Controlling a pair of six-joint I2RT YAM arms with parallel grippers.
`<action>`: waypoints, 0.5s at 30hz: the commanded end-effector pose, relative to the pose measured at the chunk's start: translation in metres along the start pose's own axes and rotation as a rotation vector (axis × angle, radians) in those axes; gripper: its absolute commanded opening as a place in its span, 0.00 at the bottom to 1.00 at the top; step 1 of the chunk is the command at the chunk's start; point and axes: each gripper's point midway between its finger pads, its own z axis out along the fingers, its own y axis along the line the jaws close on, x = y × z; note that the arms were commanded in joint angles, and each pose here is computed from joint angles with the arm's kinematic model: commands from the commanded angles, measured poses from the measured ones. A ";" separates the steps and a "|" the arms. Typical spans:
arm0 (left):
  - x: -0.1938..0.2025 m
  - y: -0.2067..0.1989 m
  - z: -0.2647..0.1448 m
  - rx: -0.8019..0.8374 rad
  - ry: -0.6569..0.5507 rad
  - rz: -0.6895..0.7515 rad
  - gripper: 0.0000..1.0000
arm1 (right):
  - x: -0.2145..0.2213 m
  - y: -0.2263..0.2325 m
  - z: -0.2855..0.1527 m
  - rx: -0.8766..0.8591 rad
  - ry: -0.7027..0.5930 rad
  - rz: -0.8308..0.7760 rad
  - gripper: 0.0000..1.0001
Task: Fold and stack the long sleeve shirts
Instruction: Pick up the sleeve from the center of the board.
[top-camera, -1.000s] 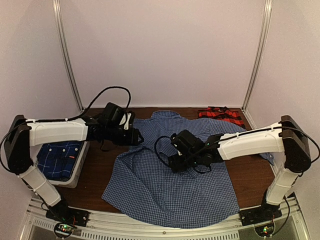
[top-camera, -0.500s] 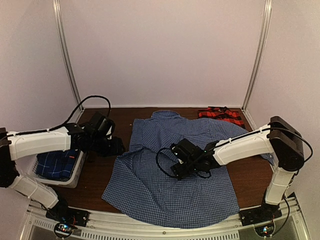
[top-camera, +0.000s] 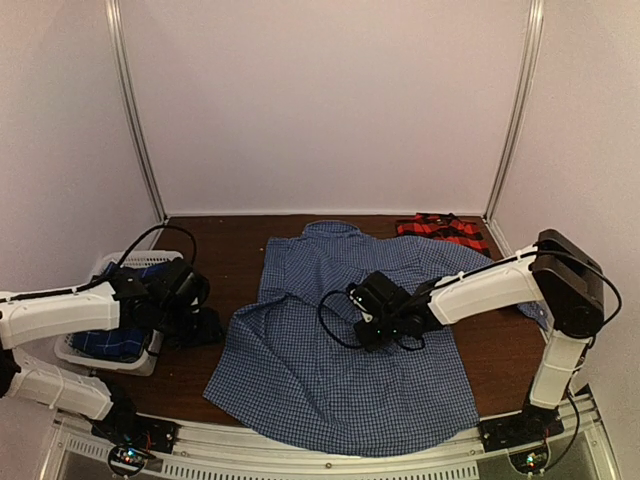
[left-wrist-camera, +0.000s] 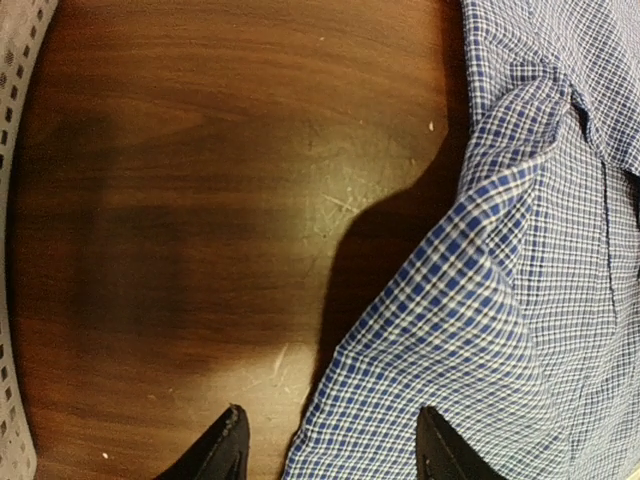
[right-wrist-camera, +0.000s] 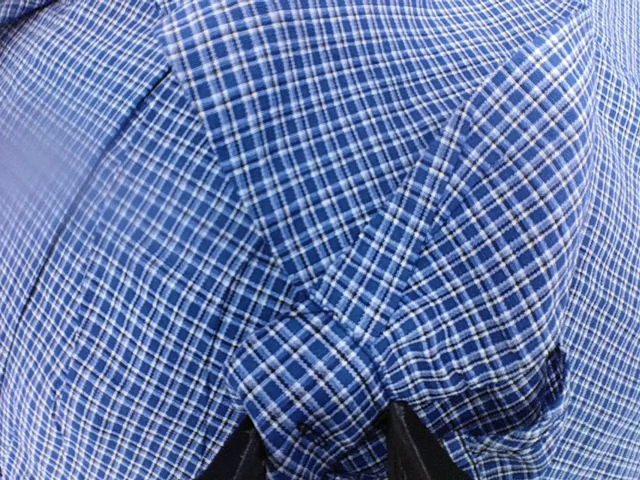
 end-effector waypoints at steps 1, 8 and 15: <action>0.003 0.015 -0.011 -0.039 -0.025 -0.024 0.58 | -0.013 -0.001 -0.007 -0.023 -0.038 0.071 0.37; 0.030 0.026 -0.005 -0.026 0.039 -0.023 0.58 | -0.040 -0.001 -0.018 -0.011 -0.088 0.148 0.19; 0.061 0.033 -0.002 0.000 0.090 -0.040 0.57 | -0.077 -0.010 -0.054 0.017 -0.174 0.206 0.13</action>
